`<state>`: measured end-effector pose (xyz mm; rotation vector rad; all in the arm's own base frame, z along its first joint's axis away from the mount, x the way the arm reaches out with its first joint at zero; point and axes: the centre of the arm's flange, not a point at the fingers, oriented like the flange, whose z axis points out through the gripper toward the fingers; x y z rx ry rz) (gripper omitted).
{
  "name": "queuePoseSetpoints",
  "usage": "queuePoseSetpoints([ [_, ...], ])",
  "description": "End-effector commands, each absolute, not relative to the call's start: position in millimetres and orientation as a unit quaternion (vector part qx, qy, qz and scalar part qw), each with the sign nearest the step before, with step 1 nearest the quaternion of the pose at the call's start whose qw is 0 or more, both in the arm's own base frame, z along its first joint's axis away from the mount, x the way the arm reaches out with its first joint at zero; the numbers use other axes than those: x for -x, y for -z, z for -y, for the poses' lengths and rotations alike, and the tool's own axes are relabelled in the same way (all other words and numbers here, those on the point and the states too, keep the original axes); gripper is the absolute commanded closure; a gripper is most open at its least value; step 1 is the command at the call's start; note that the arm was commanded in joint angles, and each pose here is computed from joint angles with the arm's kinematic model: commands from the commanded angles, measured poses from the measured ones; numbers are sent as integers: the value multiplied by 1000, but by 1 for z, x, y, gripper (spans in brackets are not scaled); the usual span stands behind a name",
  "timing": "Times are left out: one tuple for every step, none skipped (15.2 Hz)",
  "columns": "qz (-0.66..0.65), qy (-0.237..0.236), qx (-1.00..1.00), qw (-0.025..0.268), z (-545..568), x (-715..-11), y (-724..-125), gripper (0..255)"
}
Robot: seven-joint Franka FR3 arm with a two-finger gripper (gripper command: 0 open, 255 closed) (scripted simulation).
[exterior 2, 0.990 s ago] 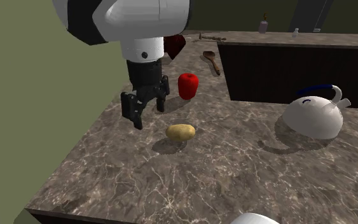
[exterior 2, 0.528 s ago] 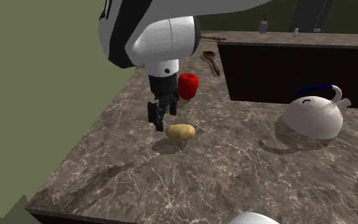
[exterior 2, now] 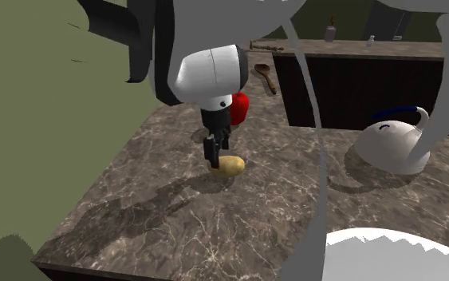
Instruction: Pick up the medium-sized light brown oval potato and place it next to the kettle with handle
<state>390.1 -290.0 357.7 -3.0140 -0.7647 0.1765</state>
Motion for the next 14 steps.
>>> queuePoseSetpoints([
  [247,-57,967,13,292,-389,-348,0],
  [247,-57,967,13,292,-389,-343,0],
  [247,-57,967,13,292,-388,-337,0],
  [247,-57,967,13,292,-387,-332,0],
  [247,-57,967,13,292,-387,-324,0],
  [247,-57,967,13,292,-387,-324,0],
  [247,-57,967,13,292,-386,-324,0],
  [247,-57,967,13,292,-387,-324,0],
  [247,-57,967,13,292,-387,-324,0],
  [247,-57,967,13,292,-387,-324,0],
  [247,-57,967,13,292,-387,-324,0],
  [247,-57,967,13,292,-387,-324,0],
  [247,-57,967,13,292,-387,-324,0],
  [247,-57,967,13,292,-387,-324,255],
])
